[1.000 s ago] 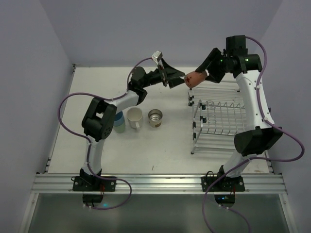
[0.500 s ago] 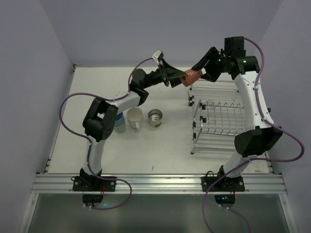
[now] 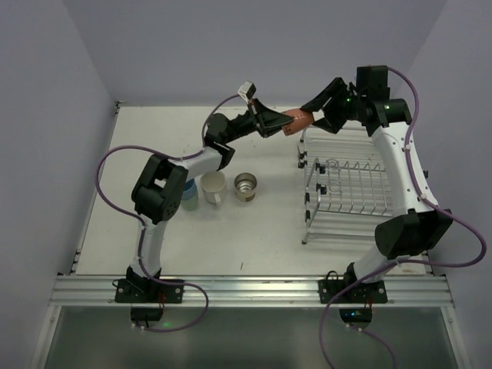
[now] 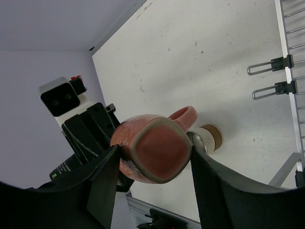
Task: Unload the cups from the dish rack
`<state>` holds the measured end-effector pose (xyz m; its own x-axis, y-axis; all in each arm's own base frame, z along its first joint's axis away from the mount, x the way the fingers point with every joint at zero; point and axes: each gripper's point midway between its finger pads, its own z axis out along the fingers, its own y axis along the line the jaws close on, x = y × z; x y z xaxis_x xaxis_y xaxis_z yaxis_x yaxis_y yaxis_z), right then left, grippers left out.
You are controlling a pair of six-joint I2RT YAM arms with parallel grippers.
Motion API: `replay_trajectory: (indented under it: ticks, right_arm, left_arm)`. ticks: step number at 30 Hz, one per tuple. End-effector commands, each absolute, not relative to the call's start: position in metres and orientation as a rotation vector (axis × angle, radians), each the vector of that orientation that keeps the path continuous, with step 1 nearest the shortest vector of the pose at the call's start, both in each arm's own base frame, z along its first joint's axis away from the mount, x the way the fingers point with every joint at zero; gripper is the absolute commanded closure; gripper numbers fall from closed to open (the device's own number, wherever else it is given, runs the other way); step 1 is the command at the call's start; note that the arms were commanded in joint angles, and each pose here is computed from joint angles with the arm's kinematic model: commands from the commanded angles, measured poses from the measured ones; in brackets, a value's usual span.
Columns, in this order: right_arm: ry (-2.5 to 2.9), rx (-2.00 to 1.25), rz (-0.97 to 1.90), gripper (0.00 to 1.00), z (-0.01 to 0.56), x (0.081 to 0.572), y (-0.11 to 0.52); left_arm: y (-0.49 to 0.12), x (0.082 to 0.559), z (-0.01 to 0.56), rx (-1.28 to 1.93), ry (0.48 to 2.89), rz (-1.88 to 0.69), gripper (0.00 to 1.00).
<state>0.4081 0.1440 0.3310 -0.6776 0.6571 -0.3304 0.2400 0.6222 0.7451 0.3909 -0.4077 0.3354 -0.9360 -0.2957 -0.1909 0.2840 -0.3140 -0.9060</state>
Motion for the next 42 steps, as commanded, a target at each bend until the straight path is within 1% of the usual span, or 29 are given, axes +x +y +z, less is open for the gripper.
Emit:
replay_trajectory:
  ticks: [1,2,5,6,8,9,10,12,14,16,17,19,20,22,23,24,25,26,28,29,32,37,38,42]
  right_arm:
    - [2.269,0.547,1.025,1.00,0.349,0.381,0.167]
    - [2.271,0.530,1.029,1.00,0.350,0.380,0.167]
    - [2.275,0.476,1.001,0.63,0.350,0.377,0.165]
    - [2.274,0.445,0.986,0.39,0.351,0.376,0.164]
    - [2.272,0.415,0.970,0.17,0.354,0.373,0.162]
    - [2.275,0.387,0.952,0.06,0.353,0.370,0.161]
    - [2.277,0.374,0.948,0.01,0.354,0.368,0.160]
    - [2.282,0.335,0.920,0.01,0.355,0.360,0.157]
    - [2.298,0.333,0.886,0.01,0.353,0.351,0.152]
    - [2.280,0.339,0.798,0.01,0.356,0.345,0.139]
    - [2.280,0.353,0.757,0.01,0.356,0.341,0.133]
    - [2.240,0.377,0.632,0.01,0.361,0.337,0.113]
    - [2.230,0.386,0.592,0.01,0.362,0.335,0.107]
    - [2.212,0.382,0.517,0.01,0.363,0.331,0.095]
    - [2.210,0.391,0.481,0.01,0.361,0.331,0.090]
    - [2.220,0.390,0.466,0.01,0.358,0.330,0.088]
    - [2.222,0.393,0.460,0.01,0.357,0.328,0.087]
    - [2.229,0.396,0.461,0.01,0.353,0.327,0.086]
    - [2.234,0.403,0.469,0.01,0.351,0.325,0.087]
    - [2.240,0.407,0.479,0.01,0.349,0.324,0.088]
    - [2.252,0.409,0.491,0.01,0.346,0.323,0.090]
    - [2.255,0.419,0.494,0.01,0.345,0.320,0.090]
    - [2.255,0.419,0.494,0.01,0.344,0.319,0.090]
    - [2.249,0.419,0.488,0.01,0.345,0.315,0.088]
  left_arm:
    - [-0.406,0.379,0.356,0.036,1.515,-2.294,1.00]
    - [-0.408,0.377,0.352,0.052,1.569,-2.275,1.00]
    - [-0.408,0.367,0.344,0.110,1.661,-2.216,1.00]
    - [-0.408,0.365,0.340,0.121,1.692,-2.198,1.00]
    - [-0.408,0.360,0.329,0.107,1.801,-2.145,1.00]
    - [-0.407,0.357,0.326,0.153,1.811,-2.107,1.00]
    - [-0.406,0.356,0.324,0.167,1.831,-2.084,1.00]
    - [-0.402,0.353,0.318,0.178,1.902,-2.018,1.00]
    - [-0.400,0.352,0.317,0.220,1.915,-1.965,1.00]
    - [-0.399,0.352,0.315,0.246,1.958,-1.891,1.00]
    - [-0.396,0.352,0.311,0.281,2.012,-1.796,1.00]
    - [-0.394,0.347,0.307,0.317,2.065,-1.695,1.00]
    - [-0.387,0.336,0.299,0.303,2.158,-1.643,1.00]
    - [-0.384,0.325,0.290,0.374,2.198,-1.530,1.00]
    - [-0.376,0.310,0.276,0.377,2.303,-1.467,1.00]
    - [-0.371,0.309,0.267,0.425,2.313,-1.356,1.00]
    - [-0.374,0.296,0.265,0.473,2.332,-1.310,1.00]
    - [-0.364,0.290,0.257,0.499,2.371,-1.203,1.00]
    - [-0.357,0.282,0.260,0.538,2.375,-1.126,1.00]
    - [-0.347,0.280,0.252,0.553,2.409,-1.043,1.00]
    - [-0.329,0.270,0.239,0.586,2.470,-0.897,1.00]
    - [-0.306,0.238,0.208,0.650,2.558,-0.705,1.00]
    - [-0.297,0.233,0.192,0.650,2.595,-0.640,1.00]
    - [-0.285,0.217,0.172,0.679,2.633,-0.551,1.00]
